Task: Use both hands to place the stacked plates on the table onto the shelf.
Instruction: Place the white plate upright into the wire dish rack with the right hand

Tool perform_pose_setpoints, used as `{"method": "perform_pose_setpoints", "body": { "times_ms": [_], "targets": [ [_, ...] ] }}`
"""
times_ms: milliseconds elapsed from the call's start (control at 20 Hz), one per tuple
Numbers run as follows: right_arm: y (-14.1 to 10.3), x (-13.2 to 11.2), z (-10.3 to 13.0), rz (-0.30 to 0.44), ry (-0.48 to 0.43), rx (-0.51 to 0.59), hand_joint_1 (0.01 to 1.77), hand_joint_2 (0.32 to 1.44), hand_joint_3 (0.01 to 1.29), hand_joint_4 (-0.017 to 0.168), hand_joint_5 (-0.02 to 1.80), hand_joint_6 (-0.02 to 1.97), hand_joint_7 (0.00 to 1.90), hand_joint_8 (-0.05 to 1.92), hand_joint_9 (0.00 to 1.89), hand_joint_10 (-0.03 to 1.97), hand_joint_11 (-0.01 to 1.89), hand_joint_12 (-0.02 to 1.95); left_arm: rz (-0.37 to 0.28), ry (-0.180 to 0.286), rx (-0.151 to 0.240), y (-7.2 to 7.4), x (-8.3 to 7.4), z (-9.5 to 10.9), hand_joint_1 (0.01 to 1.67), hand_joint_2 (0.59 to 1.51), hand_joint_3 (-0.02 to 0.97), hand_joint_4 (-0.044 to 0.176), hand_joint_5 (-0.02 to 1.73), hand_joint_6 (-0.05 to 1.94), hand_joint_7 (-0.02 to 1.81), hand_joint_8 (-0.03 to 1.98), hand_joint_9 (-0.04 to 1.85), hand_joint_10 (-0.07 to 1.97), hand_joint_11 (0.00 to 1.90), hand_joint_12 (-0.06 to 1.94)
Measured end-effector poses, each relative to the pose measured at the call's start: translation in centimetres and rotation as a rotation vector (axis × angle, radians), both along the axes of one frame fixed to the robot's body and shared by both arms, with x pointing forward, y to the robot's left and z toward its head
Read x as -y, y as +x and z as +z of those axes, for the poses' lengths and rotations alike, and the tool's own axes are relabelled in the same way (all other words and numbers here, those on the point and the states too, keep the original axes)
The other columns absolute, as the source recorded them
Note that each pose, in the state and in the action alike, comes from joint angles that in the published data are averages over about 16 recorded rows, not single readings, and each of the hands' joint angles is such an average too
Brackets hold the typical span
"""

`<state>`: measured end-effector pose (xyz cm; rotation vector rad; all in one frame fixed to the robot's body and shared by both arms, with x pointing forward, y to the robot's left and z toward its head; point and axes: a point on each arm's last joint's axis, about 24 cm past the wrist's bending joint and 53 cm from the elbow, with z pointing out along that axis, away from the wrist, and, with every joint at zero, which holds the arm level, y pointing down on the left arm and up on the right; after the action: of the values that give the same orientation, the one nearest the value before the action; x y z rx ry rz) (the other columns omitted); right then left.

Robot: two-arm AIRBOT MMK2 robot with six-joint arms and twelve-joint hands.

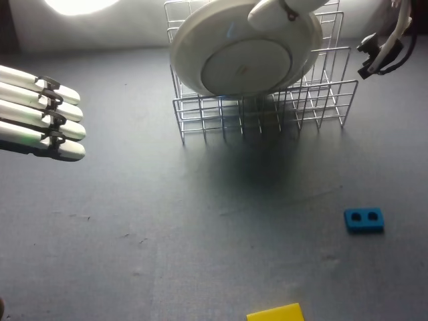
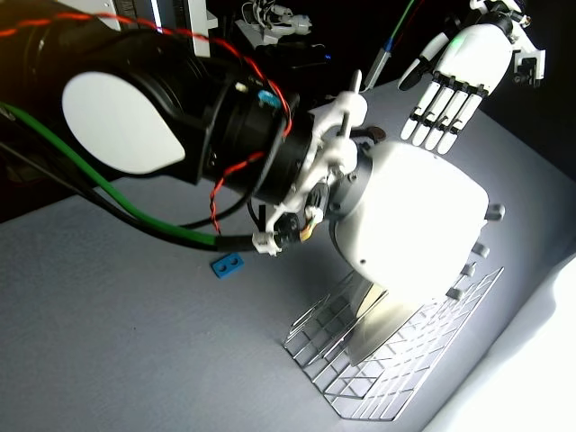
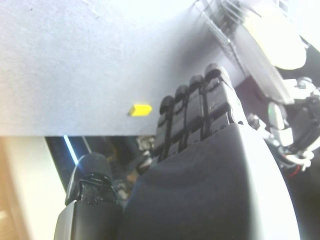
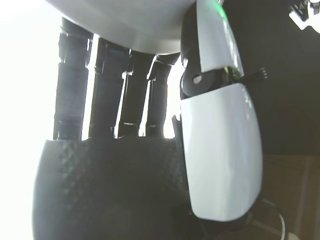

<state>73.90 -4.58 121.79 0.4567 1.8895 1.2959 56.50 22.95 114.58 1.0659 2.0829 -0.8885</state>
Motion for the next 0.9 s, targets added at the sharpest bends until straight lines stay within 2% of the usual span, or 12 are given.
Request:
{"method": "perform_pose_setpoints", "body": {
  "times_ms": [550,750,900],
  "targets": [
    [0.9,0.8,-3.1,-0.026,0.008,-0.030,1.23,1.00,0.01,-0.009,0.92,0.86,1.14,0.74,1.38,-0.01,1.04,0.82,-0.007,0.000,0.002,-0.1,0.2,0.0,0.02,1.279,0.010,0.000,0.08,0.01,0.07,0.01,0.04,0.02,0.02,0.01],
    [1.1,1.1,-3.4,-0.032,0.014,-0.028,1.21,1.01,0.01,-0.009,0.89,0.80,1.10,0.70,1.34,-0.01,1.00,0.82,-0.011,-0.001,0.003,-0.2,0.3,0.0,0.02,1.285,0.011,0.000,0.08,0.01,0.07,0.01,0.04,0.02,0.02,0.01],
    [1.1,1.3,-3.2,-0.034,0.019,-0.020,1.17,1.02,0.01,-0.008,0.87,0.67,1.08,0.59,1.29,-0.01,0.94,0.83,-0.013,-0.007,0.003,-0.2,0.4,0.1,0.02,1.291,0.011,0.000,0.08,0.01,0.07,0.01,0.04,0.02,0.02,0.01]
  ]
}}
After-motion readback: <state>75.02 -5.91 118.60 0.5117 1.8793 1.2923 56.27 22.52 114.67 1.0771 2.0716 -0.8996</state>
